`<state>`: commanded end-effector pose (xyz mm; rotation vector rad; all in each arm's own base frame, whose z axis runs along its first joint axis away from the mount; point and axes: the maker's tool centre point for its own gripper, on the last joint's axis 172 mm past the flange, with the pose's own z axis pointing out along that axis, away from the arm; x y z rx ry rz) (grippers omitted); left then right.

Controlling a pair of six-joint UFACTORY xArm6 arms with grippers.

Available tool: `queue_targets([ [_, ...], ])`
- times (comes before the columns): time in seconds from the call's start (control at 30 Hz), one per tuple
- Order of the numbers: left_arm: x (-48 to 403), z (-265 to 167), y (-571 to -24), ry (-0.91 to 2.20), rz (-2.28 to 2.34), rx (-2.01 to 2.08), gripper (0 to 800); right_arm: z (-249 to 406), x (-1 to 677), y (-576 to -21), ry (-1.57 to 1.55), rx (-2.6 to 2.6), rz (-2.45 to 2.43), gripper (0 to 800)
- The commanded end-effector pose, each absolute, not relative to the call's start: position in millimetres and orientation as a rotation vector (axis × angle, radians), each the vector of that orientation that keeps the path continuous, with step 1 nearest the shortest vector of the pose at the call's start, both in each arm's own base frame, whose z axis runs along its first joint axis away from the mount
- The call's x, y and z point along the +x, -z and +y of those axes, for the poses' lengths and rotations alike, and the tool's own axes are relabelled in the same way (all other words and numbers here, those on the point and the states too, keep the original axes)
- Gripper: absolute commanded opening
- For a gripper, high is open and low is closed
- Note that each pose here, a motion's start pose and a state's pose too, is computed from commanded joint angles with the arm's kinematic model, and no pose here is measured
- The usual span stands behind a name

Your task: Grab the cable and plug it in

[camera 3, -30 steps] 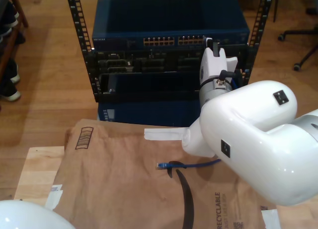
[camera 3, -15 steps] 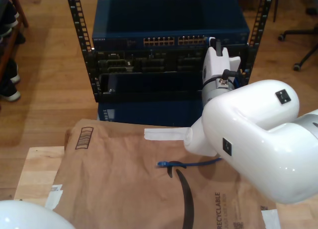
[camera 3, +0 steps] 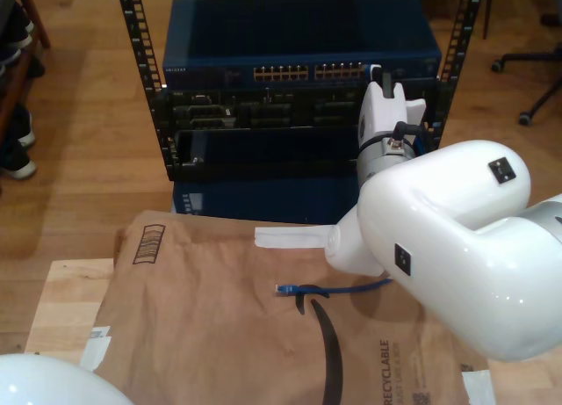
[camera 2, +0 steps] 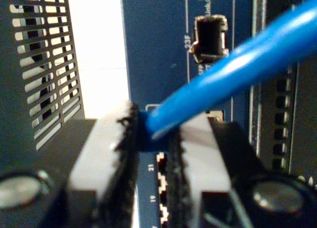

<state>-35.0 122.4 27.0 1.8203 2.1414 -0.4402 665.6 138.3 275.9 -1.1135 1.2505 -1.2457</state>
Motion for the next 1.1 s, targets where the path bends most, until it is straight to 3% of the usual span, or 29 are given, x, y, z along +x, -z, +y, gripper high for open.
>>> queue_targets([
  [1.1,-35.0,122.4,-27.0,0.440,2.141,1.820,800,145.4,659.1,-277.5,1.250,-1.109,1.236,0],
])
